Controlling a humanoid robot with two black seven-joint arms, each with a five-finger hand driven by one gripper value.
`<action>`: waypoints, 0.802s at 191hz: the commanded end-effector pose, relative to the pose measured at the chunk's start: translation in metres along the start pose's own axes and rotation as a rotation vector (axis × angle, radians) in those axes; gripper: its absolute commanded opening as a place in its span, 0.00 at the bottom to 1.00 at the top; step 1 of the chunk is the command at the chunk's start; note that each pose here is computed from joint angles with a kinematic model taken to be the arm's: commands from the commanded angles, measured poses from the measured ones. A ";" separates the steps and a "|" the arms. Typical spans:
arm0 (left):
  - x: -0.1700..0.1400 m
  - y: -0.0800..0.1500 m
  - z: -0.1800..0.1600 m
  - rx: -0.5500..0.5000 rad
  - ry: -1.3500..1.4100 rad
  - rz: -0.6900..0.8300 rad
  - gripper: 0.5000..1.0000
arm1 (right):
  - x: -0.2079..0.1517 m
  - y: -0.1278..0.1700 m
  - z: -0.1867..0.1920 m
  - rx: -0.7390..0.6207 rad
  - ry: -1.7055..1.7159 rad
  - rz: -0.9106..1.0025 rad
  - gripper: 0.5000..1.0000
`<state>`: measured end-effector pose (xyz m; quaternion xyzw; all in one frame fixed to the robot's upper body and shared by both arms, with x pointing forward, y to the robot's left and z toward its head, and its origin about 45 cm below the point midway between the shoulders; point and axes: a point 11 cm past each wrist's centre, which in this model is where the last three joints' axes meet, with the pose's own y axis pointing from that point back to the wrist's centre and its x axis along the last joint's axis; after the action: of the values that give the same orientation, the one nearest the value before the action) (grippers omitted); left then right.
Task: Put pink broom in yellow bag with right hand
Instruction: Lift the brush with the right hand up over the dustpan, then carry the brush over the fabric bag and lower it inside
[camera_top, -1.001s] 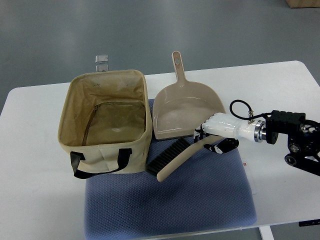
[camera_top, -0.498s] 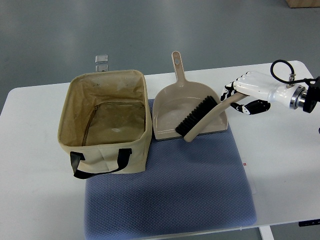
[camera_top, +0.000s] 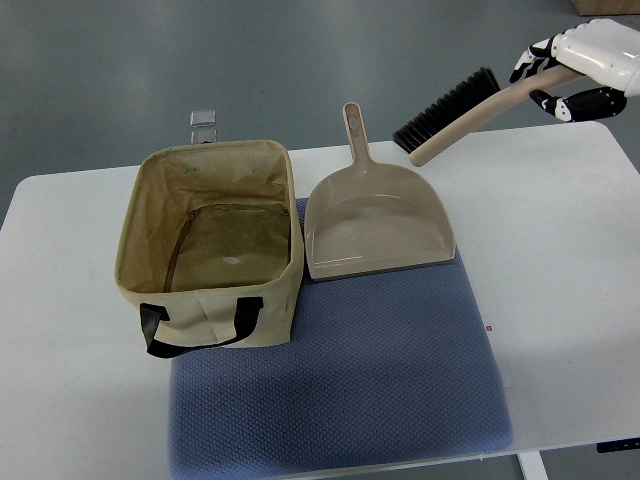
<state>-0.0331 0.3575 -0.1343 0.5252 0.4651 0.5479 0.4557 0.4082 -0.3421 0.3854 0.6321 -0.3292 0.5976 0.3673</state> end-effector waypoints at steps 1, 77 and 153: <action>0.000 0.000 0.000 0.000 0.000 0.000 1.00 | 0.018 -0.009 -0.007 0.022 0.014 0.031 0.00; 0.000 0.000 0.000 -0.001 0.000 0.000 1.00 | -0.005 -0.095 -0.138 0.356 -0.108 0.036 0.00; 0.000 0.000 0.000 0.000 0.000 0.000 1.00 | -0.049 -0.104 -0.182 0.455 -0.176 -0.033 0.80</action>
<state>-0.0331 0.3576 -0.1343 0.5250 0.4649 0.5481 0.4559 0.4022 -0.1347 0.3362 0.7487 -0.2075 0.5977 0.1978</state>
